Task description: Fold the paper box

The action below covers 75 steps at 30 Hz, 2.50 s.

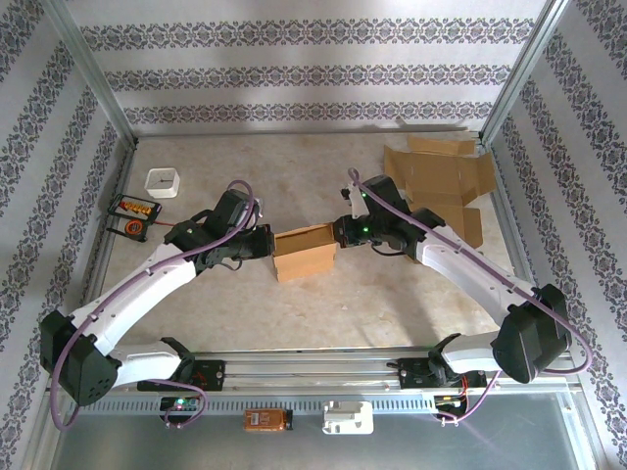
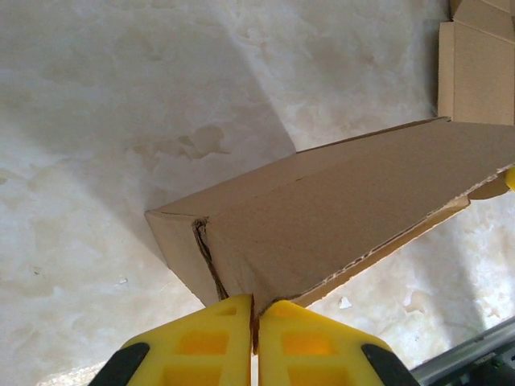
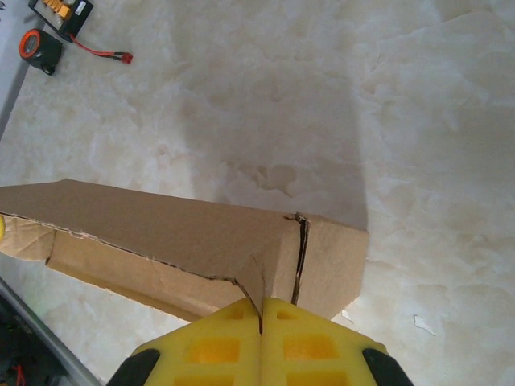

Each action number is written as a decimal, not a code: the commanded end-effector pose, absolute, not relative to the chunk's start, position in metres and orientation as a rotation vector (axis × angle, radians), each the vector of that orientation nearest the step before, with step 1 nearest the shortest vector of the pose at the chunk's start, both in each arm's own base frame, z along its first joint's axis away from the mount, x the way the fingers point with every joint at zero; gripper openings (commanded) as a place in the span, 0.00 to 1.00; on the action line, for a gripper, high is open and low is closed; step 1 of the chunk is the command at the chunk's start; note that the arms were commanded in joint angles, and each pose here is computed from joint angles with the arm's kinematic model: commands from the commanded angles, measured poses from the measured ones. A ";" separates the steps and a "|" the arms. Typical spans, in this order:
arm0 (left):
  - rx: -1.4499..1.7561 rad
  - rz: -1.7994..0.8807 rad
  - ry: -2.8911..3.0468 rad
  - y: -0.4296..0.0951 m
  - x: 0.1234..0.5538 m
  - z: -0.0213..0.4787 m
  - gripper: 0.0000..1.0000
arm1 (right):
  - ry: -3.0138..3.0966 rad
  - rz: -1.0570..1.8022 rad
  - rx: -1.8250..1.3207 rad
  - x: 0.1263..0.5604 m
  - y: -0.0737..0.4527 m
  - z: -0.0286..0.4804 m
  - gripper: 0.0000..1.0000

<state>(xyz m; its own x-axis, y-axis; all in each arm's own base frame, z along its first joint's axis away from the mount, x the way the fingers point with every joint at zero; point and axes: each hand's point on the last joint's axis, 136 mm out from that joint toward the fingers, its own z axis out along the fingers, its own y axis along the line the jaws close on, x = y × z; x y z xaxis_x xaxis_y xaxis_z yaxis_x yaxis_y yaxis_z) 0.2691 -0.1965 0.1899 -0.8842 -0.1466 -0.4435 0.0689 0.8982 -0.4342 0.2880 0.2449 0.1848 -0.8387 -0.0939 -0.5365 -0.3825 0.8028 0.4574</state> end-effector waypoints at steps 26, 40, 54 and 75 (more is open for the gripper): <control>-0.069 -0.680 2.379 -0.186 0.265 0.221 0.47 | 2.403 0.836 -0.289 0.278 0.236 0.228 0.39; -0.288 -0.858 2.383 -0.204 0.293 0.206 0.36 | 2.436 0.834 -0.250 0.305 0.247 0.208 0.24; -0.417 -0.752 2.524 -0.179 0.268 0.126 0.11 | 2.587 0.744 -0.163 0.279 0.234 0.134 0.16; -0.388 -0.767 2.374 -0.173 0.288 0.167 0.45 | 2.512 0.771 -0.147 0.299 0.236 0.164 0.46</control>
